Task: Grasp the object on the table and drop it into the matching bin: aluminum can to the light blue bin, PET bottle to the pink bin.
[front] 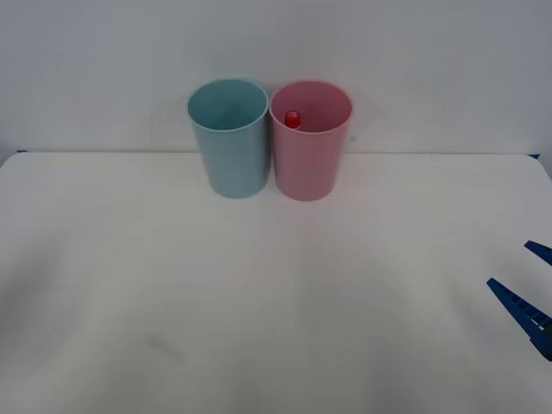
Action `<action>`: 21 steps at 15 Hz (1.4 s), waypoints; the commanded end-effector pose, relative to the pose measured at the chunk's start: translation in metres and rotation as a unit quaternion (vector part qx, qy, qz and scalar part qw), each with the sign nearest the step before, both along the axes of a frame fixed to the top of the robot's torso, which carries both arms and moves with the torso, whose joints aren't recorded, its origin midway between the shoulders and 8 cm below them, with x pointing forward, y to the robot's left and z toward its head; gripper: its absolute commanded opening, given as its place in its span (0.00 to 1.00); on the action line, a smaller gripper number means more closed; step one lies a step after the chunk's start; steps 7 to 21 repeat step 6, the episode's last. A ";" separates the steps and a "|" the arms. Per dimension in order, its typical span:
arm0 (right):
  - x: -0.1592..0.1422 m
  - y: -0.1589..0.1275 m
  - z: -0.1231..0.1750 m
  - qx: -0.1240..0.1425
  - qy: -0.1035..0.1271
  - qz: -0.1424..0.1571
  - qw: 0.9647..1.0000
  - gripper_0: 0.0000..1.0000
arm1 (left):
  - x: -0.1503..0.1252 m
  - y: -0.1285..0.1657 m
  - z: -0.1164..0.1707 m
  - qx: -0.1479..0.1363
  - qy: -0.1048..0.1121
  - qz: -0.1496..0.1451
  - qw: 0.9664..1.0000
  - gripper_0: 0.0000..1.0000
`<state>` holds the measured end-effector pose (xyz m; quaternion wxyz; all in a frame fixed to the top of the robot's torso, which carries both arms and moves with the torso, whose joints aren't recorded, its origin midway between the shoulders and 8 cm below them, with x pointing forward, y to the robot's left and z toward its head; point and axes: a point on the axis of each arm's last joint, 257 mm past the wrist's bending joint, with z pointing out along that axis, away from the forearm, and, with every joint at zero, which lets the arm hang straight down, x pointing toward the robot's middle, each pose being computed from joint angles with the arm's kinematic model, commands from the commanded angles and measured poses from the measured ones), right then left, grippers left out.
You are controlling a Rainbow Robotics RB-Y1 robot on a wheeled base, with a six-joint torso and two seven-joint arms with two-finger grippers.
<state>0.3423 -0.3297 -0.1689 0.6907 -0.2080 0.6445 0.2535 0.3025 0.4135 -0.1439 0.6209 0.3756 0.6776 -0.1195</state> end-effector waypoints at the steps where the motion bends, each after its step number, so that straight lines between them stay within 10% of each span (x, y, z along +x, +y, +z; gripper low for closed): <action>1: 0.000 0.000 0.000 0.000 0.000 0.000 1.000 1.00 | 0.001 0.003 -0.004 0.005 0.006 0.006 1.000 1.00; 21: 0.000 0.000 0.000 0.000 0.000 0.000 1.000 1.00 | 0.001 0.003 -0.004 0.005 0.006 0.006 1.000 1.00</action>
